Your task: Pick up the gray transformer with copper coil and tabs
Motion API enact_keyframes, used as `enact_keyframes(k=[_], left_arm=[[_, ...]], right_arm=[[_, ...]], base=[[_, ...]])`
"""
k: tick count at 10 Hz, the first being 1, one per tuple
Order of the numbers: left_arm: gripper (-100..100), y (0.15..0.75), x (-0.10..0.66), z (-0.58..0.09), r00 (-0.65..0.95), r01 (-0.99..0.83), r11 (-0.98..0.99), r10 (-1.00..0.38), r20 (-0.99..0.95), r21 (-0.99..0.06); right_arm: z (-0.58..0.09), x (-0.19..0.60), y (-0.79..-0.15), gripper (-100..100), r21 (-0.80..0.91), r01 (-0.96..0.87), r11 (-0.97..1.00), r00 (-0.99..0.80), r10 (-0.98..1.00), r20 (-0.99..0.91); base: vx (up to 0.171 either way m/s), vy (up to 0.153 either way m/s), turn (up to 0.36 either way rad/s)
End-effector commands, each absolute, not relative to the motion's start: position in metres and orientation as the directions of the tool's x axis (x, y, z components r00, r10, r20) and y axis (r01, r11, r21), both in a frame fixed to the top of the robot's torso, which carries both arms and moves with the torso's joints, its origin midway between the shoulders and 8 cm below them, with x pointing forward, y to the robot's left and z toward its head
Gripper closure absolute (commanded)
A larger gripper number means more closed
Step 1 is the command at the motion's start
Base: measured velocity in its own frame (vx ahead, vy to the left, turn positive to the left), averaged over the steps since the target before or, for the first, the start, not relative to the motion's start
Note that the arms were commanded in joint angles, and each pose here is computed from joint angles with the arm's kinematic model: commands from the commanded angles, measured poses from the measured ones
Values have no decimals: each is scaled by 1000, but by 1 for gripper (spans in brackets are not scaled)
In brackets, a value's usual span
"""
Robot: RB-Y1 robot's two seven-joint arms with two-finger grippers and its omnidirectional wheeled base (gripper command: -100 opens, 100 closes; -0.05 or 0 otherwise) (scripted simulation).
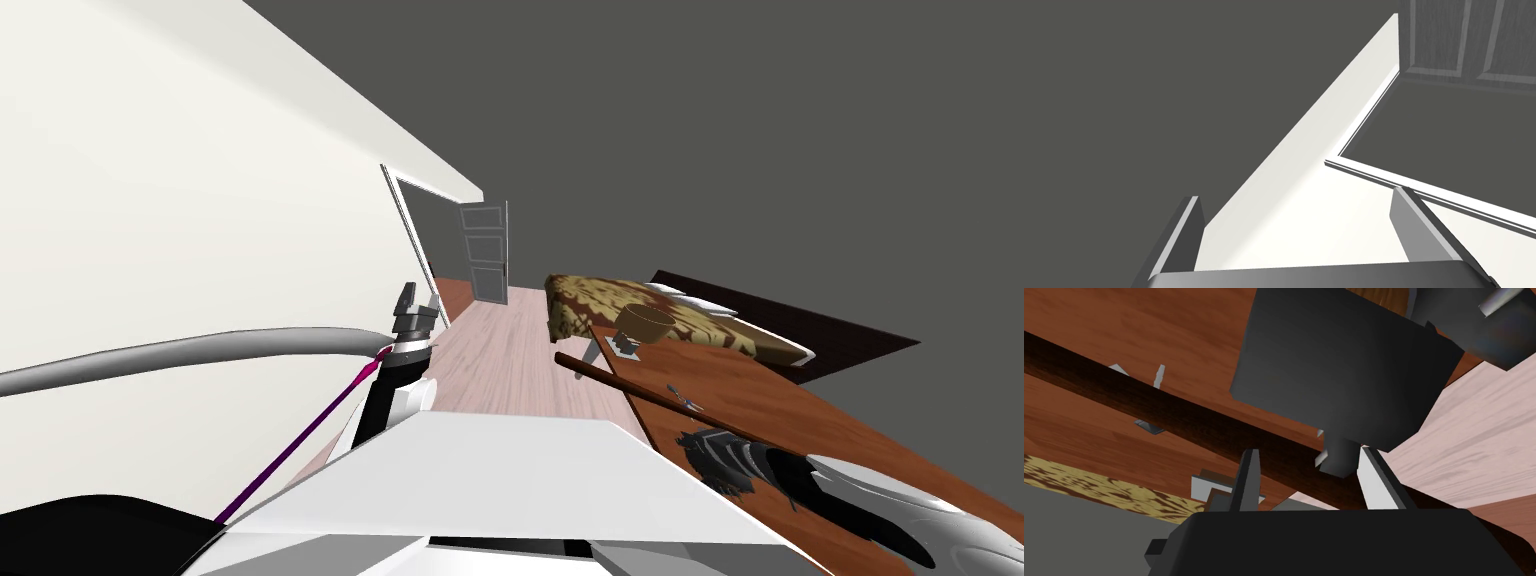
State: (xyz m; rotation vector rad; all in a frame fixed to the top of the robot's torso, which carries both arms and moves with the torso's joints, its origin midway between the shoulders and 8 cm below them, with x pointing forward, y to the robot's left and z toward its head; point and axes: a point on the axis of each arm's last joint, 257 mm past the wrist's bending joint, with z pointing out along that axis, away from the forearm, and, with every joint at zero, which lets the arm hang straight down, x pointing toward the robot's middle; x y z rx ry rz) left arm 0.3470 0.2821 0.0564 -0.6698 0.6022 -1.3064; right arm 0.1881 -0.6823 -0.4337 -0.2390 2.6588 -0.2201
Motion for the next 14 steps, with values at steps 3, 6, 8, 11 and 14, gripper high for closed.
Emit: enact_keyframes(k=[3,6,8,11,14], left_arm=[[0,282,347,56,165,660,130,-986,-26,-739],[0,282,347,56,165,660,130,-986,-26,-739],[0,282,347,56,165,660,131,-986,-27,-740],[0,282,347,56,165,660,131,-986,-27,-740],[0,282,347,56,165,660,130,-986,-27,-739]], right_arm=[[-434,188,-683,100,-194,-129,972,-880,-203,-429],[-429,180,-692,100,-223,-111,968,-888,-197,-416],[-440,165,-676,100,-196,-149,969,-894,-217,-392],[-447,154,-660,100,-183,-188,965,-894,-245,-375],[-448,155,-645,100,-172,-210,962,-886,-262,-382]], base=[[-1,2,0],[38,-42,-111],[120,-73,-141],[81,-25,-191],[64,-35,-107]])
